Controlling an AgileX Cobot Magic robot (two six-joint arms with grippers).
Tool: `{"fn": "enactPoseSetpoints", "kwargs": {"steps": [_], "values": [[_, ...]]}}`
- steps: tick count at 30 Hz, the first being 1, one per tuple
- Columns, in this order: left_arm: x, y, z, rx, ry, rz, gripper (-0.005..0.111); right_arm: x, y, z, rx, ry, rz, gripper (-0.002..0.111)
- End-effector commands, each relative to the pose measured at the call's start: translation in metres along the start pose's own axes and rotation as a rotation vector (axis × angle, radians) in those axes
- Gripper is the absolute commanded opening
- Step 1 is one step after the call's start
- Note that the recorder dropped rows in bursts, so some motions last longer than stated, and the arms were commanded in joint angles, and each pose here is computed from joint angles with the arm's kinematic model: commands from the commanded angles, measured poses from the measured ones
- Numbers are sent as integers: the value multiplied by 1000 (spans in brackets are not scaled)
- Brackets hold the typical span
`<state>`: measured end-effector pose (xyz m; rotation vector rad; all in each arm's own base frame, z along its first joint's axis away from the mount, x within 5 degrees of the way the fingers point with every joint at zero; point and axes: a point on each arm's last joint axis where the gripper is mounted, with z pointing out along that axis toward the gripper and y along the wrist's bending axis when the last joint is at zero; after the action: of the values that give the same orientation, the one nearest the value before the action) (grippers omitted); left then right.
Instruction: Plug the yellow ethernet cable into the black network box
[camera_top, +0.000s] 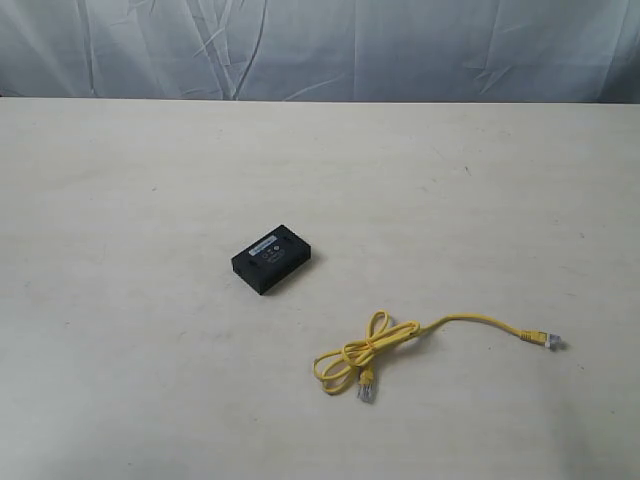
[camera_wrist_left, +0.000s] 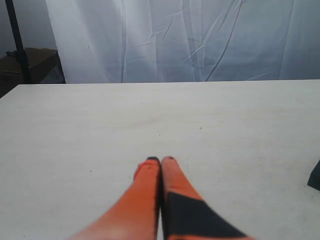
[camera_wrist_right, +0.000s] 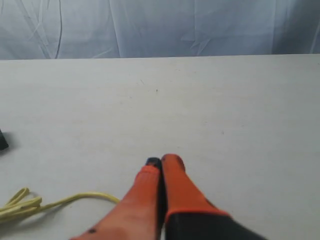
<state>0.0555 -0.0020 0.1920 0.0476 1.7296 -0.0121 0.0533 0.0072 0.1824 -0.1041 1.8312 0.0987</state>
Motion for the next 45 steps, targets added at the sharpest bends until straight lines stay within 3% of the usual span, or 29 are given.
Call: {"fn": "enactPoseSetpoints", "kwargs": {"steps": [1, 5, 11, 25, 29, 36, 41, 44, 45], "values": [[0, 0, 0, -3, -15, -12, 0, -15, -1, -2, 9, -175, -1, 0], [0, 0, 0, -3, -15, -12, 0, -38, -1, -9, 15, -437, -1, 0], [0, 0, 0, -3, -15, -12, 0, -57, -2, -21, 21, -690, -2, 0], [0, 0, 0, -3, -15, -12, 0, -61, -2, -24, 23, -747, -4, 0], [0, 0, 0, -3, -15, -12, 0, -67, -1, -24, 17, -611, -4, 0], [0, 0, 0, -3, -15, -12, 0, -113, 1, -24, 7, -209, -14, 0], [0, 0, 0, -3, -15, -12, 0, -141, 5, 10, -39, 169, 66, 0], [0, 0, 0, -3, -15, -12, 0, -133, 5, 43, -37, 292, 93, 0], [0, 0, 0, -3, -15, -12, 0, -128, 8, 57, -57, 359, 160, 0]]}}
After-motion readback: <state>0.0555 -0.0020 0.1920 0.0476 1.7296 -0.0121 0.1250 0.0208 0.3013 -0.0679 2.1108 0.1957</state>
